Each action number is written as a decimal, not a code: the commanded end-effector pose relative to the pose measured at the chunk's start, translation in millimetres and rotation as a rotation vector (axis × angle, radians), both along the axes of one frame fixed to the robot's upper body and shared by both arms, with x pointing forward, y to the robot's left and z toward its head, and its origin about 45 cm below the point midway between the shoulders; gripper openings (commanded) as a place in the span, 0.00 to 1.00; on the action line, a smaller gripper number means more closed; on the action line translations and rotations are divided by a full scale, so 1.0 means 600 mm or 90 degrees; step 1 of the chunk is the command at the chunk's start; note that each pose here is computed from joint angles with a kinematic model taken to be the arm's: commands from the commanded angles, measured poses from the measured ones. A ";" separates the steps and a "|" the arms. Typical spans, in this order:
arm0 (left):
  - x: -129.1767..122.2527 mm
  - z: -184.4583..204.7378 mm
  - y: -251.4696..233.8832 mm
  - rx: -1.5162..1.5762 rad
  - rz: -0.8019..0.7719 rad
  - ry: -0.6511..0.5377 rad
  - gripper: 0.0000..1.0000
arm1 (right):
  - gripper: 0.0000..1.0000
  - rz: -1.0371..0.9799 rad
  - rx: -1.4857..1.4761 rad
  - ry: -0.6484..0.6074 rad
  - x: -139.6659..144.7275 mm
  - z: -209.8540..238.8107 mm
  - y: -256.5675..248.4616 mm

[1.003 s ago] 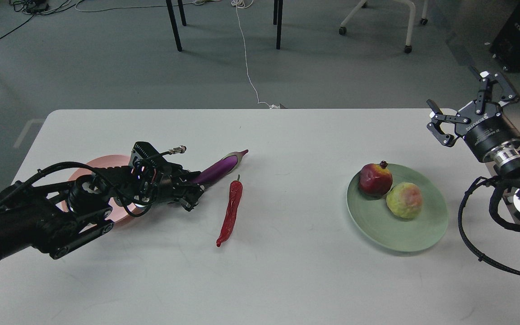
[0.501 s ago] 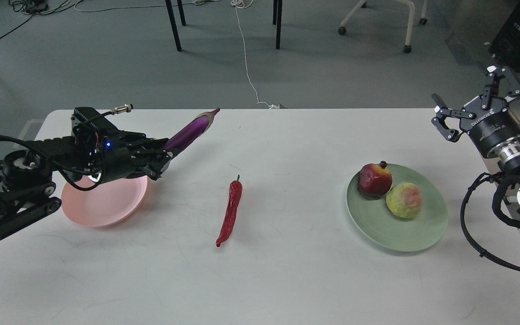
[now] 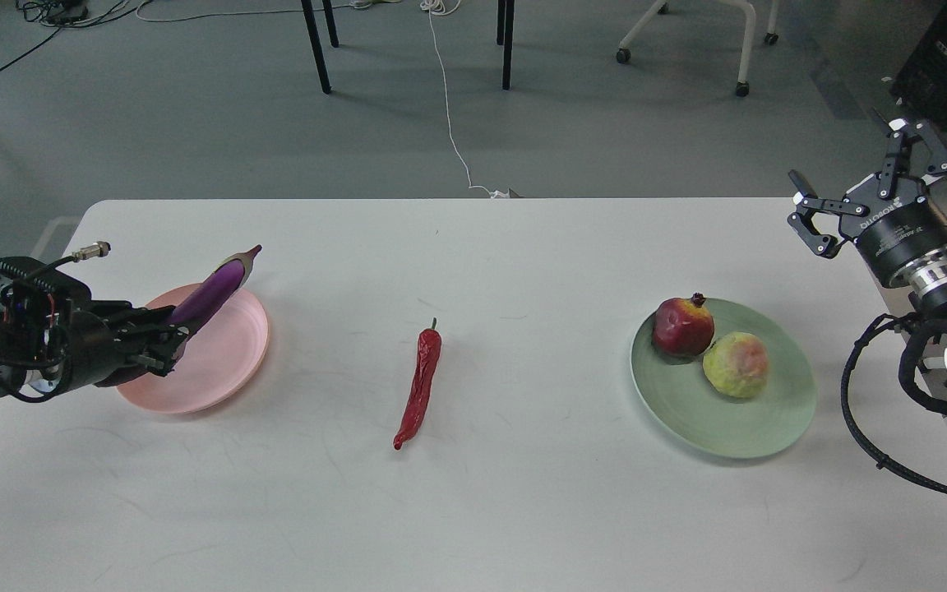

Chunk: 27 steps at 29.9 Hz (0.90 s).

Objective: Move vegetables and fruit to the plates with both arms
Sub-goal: 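Lift the eggplant and lay it on the pink plate, then move the left hand to the red chili pepper and grasp it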

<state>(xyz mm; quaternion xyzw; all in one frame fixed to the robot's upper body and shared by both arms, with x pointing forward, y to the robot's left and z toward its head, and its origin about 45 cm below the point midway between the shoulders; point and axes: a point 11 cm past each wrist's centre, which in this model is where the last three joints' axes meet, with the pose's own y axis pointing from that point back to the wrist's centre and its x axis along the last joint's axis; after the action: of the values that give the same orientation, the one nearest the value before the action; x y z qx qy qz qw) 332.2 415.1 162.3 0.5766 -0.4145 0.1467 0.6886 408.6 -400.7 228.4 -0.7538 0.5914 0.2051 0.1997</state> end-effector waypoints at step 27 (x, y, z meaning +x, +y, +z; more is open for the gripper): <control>0.057 -0.003 -0.422 -0.008 -0.324 -0.020 0.80 | 0.99 -0.006 -0.007 0.005 -0.008 -0.003 -0.015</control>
<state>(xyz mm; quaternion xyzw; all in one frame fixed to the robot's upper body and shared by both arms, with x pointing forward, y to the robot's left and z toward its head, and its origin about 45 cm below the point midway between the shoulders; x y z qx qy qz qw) 377.8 169.6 180.8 0.4353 -0.5646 -0.0069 0.7012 403.8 -409.6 226.9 -0.7512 0.5970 0.2035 0.1945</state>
